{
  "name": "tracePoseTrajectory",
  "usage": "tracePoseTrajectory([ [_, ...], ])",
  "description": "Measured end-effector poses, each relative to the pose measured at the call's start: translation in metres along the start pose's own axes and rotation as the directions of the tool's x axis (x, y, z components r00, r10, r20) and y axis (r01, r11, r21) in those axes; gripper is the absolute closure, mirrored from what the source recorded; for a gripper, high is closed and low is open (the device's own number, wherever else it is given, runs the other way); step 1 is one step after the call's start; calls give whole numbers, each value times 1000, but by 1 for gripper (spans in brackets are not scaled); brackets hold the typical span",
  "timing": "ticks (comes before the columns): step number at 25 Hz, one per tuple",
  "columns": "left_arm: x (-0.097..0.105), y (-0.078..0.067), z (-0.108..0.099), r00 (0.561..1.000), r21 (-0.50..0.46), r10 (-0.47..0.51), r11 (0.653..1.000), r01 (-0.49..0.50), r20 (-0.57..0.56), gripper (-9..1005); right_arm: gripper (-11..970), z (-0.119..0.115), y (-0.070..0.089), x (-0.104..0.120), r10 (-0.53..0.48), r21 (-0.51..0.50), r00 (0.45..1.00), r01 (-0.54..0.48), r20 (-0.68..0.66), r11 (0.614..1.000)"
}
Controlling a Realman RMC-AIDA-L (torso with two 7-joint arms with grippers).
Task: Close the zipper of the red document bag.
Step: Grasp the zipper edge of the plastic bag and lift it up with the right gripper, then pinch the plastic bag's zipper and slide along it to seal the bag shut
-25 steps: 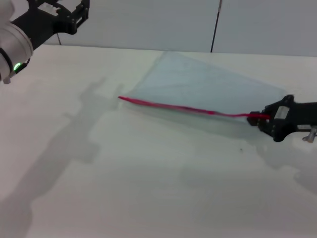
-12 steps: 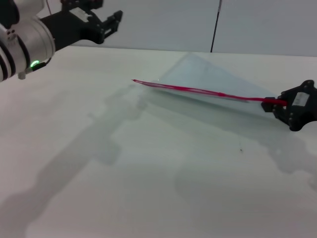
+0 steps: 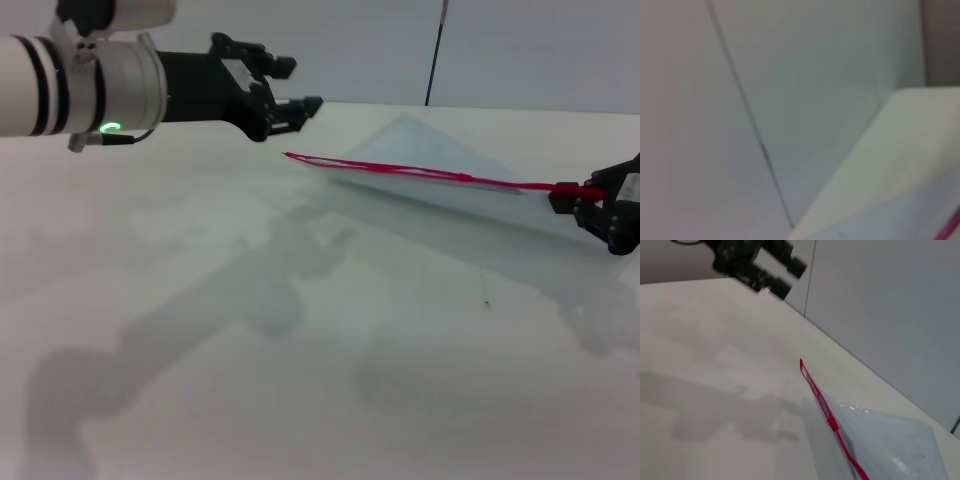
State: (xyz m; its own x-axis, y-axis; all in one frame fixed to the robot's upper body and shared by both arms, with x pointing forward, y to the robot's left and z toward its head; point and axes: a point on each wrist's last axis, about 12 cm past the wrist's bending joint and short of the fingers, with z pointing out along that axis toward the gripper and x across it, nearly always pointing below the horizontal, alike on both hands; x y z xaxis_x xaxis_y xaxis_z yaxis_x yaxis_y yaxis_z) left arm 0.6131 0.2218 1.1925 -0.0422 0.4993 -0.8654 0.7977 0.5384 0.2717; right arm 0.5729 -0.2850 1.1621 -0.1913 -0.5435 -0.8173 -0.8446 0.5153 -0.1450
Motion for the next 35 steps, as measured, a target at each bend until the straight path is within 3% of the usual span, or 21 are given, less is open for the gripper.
tracePoseTrajectory([
  [9, -26, -5, 9, 988, 80, 90, 994, -80, -124, 456, 914, -3, 9, -12, 0, -69, 1000, 2, 30, 998],
  [18, -61, -20, 25, 971, 167, 222, 964, -205, -92, 454, 913, 0, 12, -19, -12, -104, 999, 16, 33, 994],
  [28, -71, -50, 47, 927, 269, 360, 907, -323, -102, 440, 916, 1, 11, -23, -18, -112, 999, 22, 36, 994],
  [35, -74, -57, 53, 908, 291, 404, 887, -360, -109, 402, 916, 2, 11, -24, -21, -115, 999, 25, 38, 993],
])
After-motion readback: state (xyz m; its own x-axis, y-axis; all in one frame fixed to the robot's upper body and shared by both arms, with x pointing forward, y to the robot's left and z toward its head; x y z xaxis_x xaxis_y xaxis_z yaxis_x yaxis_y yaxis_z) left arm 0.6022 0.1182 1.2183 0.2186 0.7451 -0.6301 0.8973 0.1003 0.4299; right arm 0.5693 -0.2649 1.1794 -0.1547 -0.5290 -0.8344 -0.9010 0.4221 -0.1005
